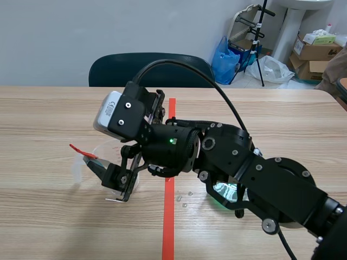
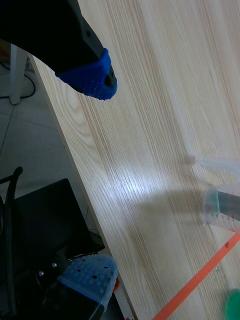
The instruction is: Do the redox reaction experiment
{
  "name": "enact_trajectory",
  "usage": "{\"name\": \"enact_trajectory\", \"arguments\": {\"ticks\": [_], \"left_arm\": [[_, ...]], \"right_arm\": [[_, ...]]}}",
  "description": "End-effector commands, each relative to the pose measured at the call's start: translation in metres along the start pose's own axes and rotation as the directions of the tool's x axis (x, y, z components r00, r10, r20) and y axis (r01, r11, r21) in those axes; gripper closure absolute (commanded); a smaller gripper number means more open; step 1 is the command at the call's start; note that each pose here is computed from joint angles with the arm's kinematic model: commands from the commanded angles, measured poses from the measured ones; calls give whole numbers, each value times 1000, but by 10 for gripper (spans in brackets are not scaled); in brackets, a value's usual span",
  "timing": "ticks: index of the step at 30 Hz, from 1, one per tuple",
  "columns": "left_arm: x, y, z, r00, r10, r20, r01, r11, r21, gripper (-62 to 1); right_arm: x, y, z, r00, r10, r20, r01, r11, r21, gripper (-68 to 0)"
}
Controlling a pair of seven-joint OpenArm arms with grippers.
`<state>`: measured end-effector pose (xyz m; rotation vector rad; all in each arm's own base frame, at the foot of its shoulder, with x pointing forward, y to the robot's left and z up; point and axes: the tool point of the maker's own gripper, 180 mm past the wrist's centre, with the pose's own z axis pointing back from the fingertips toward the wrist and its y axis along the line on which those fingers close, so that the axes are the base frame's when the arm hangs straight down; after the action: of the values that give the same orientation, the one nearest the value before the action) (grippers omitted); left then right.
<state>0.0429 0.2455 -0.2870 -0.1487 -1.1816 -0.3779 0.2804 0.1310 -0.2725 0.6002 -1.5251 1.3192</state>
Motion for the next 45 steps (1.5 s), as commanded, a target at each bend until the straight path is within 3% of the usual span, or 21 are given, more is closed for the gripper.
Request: {"name": "enact_trajectory", "arguments": {"ticks": [1, 6, 10, 45], "left_arm": [[5, -2, -1, 1000, 8, 24, -8, 1000, -1, -623], [5, -2, -1, 1000, 8, 24, -8, 1000, -1, -623], [5, -2, -1, 1000, 9, 24, -9, 1000, 0, -623], [5, -2, -1, 1000, 8, 24, -8, 1000, -1, -623]], "right_arm": [[10, -8, -3, 999, 12, 31, -12, 1000, -10, -557], [10, -8, -4, 999, 12, 32, -11, 1000, -10, -679], [7, -8, -6, 1000, 9, 10, -9, 1000, -11, -679], [7, -8, -6, 1000, 9, 9, -9, 1000, -11, -679]]}}
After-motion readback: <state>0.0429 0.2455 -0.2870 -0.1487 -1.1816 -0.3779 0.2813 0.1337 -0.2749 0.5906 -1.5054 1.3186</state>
